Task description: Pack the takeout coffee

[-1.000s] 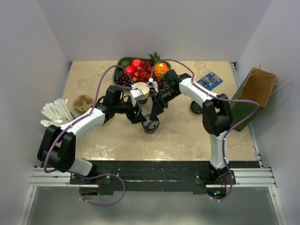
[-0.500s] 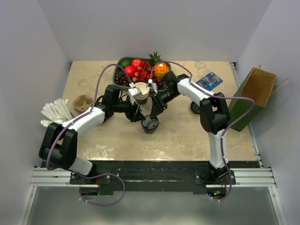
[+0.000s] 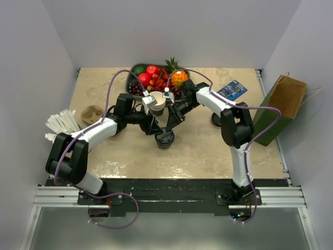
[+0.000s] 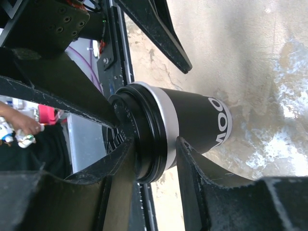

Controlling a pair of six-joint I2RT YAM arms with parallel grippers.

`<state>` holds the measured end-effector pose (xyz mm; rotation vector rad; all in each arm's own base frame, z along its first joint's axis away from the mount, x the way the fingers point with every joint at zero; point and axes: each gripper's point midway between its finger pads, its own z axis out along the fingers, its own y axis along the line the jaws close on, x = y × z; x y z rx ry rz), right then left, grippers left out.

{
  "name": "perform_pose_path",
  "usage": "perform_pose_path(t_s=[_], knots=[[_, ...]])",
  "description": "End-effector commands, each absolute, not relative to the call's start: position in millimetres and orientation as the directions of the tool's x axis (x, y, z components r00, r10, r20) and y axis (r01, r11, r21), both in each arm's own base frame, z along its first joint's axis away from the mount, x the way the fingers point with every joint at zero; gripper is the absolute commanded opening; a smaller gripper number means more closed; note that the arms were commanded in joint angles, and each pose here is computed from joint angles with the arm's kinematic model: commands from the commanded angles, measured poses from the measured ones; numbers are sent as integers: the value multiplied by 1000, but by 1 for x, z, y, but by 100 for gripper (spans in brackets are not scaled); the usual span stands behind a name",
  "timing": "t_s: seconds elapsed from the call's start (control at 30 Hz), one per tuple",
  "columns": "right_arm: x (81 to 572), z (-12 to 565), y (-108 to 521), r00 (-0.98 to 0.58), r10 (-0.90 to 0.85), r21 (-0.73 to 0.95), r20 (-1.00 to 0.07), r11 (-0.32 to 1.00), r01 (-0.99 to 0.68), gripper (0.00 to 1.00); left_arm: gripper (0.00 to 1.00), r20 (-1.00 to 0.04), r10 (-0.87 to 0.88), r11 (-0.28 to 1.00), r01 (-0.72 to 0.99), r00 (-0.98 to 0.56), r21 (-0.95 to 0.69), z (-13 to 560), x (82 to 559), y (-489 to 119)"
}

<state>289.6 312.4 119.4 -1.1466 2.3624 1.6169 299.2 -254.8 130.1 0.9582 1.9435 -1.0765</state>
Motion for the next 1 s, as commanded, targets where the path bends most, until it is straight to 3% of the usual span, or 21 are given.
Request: perform_pose_path(t_s=[0.0,0.4,0.97], knots=[[295,118,314,-745,-518,800,-420,176,-574,40,75,-857,213,346,857,-469,-383,150,308,-256],[302,126,315,-758,-493,807,-427,171,-565,41,76,-818,192,344,818,-541,-460,144,300,-250],[293,139,310,-730,-505,788,-460,147,-598,61,82,-742,171,330,747,-649,-577,129,269,-245]])
